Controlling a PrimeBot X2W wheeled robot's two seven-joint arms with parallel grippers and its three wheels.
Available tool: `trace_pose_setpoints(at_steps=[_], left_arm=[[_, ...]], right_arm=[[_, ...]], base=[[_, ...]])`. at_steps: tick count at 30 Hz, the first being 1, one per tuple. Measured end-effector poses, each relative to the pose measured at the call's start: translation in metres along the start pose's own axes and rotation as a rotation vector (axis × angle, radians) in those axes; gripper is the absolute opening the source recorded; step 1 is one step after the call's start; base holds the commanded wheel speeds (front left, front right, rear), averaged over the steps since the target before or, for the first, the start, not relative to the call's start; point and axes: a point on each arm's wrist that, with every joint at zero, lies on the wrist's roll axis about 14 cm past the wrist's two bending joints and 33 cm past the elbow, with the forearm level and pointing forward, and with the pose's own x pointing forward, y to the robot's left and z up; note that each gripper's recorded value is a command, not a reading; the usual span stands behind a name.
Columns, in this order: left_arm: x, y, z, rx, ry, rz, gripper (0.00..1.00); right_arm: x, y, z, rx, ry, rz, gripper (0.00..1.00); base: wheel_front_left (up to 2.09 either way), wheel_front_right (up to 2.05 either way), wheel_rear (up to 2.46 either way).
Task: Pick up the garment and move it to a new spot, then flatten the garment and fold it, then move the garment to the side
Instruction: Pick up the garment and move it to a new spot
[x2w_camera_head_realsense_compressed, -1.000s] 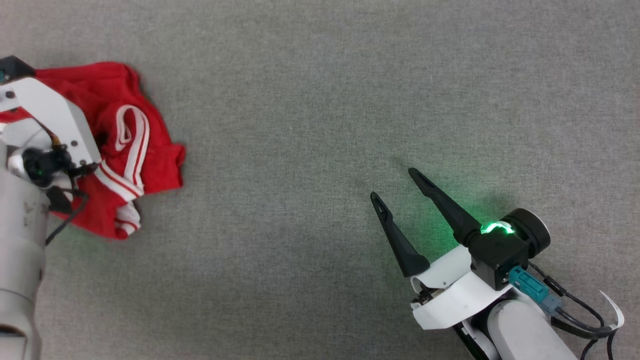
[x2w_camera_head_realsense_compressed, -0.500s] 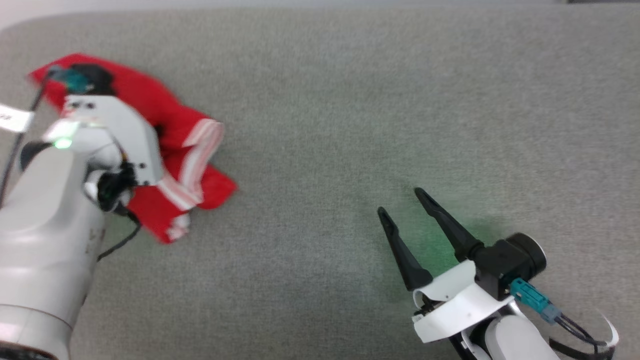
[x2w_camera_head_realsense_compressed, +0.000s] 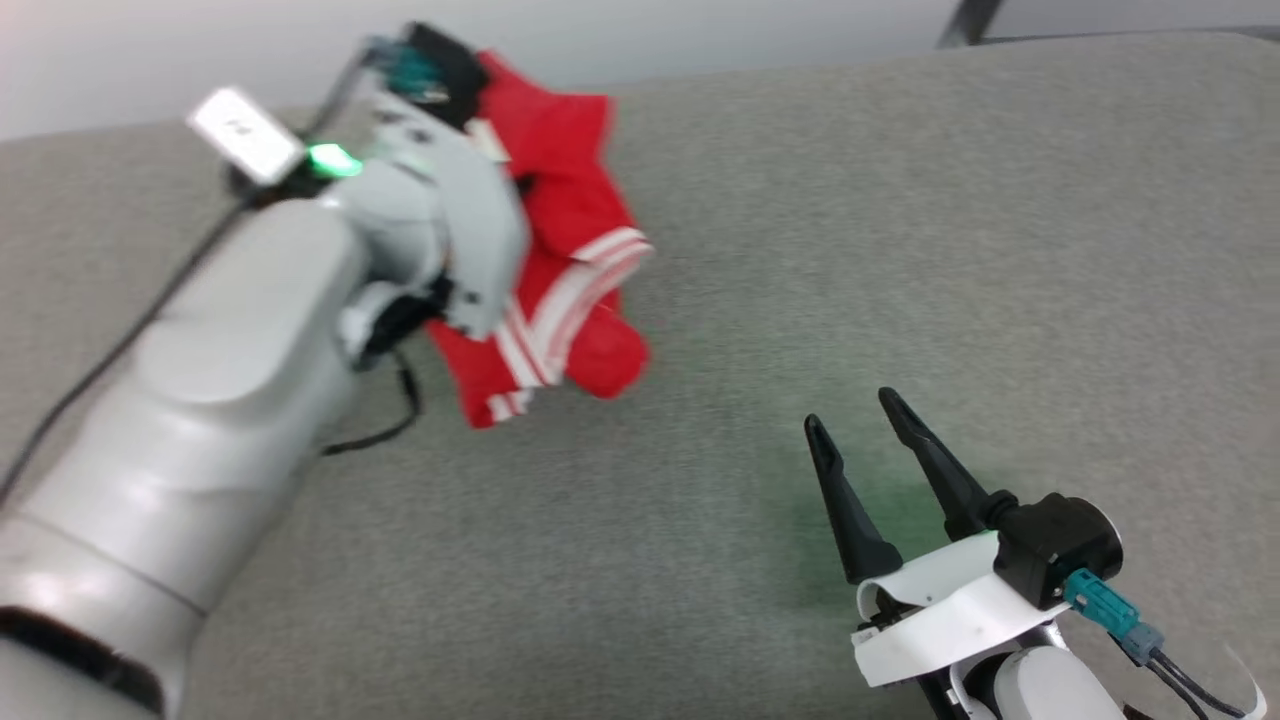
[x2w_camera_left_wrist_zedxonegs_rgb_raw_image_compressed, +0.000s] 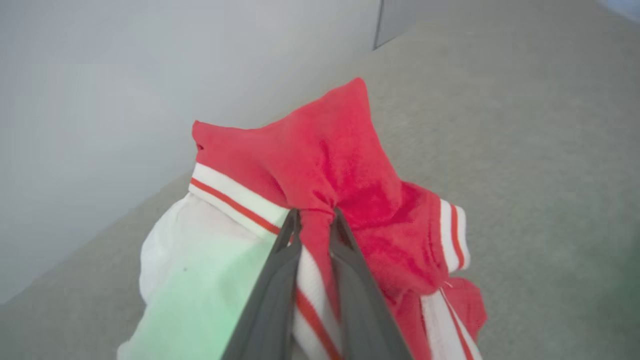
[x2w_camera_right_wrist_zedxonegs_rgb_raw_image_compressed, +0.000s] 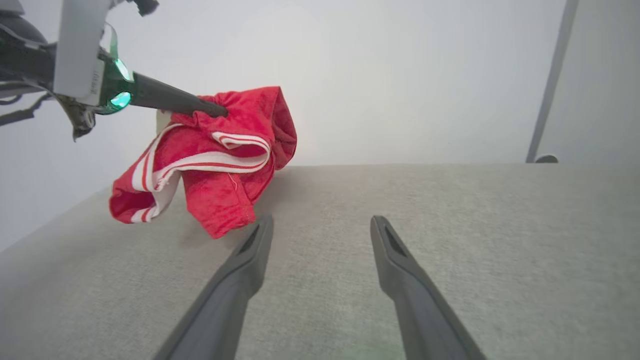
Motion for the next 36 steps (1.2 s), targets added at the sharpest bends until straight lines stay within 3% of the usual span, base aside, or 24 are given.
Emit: trace_pose_setpoints(at_steps=[7, 11, 19, 27, 28, 30, 31, 36], left_arm=[[0.04, -0.093, 0.03, 0.115, -0.035, -0.223, 0.0], [0.062, -0.134, 0.022, 0.138, -0.005, -0.317, 0.0], [0.096, -0.154, -0.046, 0.177, 0.228, -0.374, 0.0], [0.115, -0.16, -0.06, 0.13, 0.275, -0.411, 0.0], [0.116, -0.16, -0.059, 0.12, 0.266, -0.413, 0.1], [0.115, -0.161, -0.055, 0.098, 0.247, -0.414, 0.85], [0.114, -0.161, -0.053, 0.088, 0.237, -0.414, 1.0], [0.1, -0.169, -0.043, 0.044, 0.175, -0.429, 1.0]], right_arm=[[-0.014, -0.032, 0.009, 0.006, -0.022, -0.107, 1.0], [-0.017, -0.046, 0.02, 0.024, -0.054, -0.152, 1.0], [-0.032, -0.071, 0.025, 0.039, -0.066, -0.241, 1.0], [-0.044, -0.091, 0.021, 0.033, -0.048, -0.311, 1.0], [-0.045, -0.092, 0.021, 0.032, -0.048, -0.313, 1.0], [-0.045, -0.091, 0.021, 0.029, -0.047, -0.313, 1.0], [-0.045, -0.091, 0.021, 0.024, -0.045, -0.31, 1.0], [-0.048, -0.083, 0.02, 0.008, -0.037, -0.293, 1.0]], base=[[0.0, 0.0, 0.0], [0.0, 0.0, 0.0], [0.0, 0.0, 0.0], [0.0, 0.0, 0.0], [0.0, 0.0, 0.0], [0.0, 0.0, 0.0], [0.0, 0.0, 0.0], [0.0, 0.0, 0.0]])
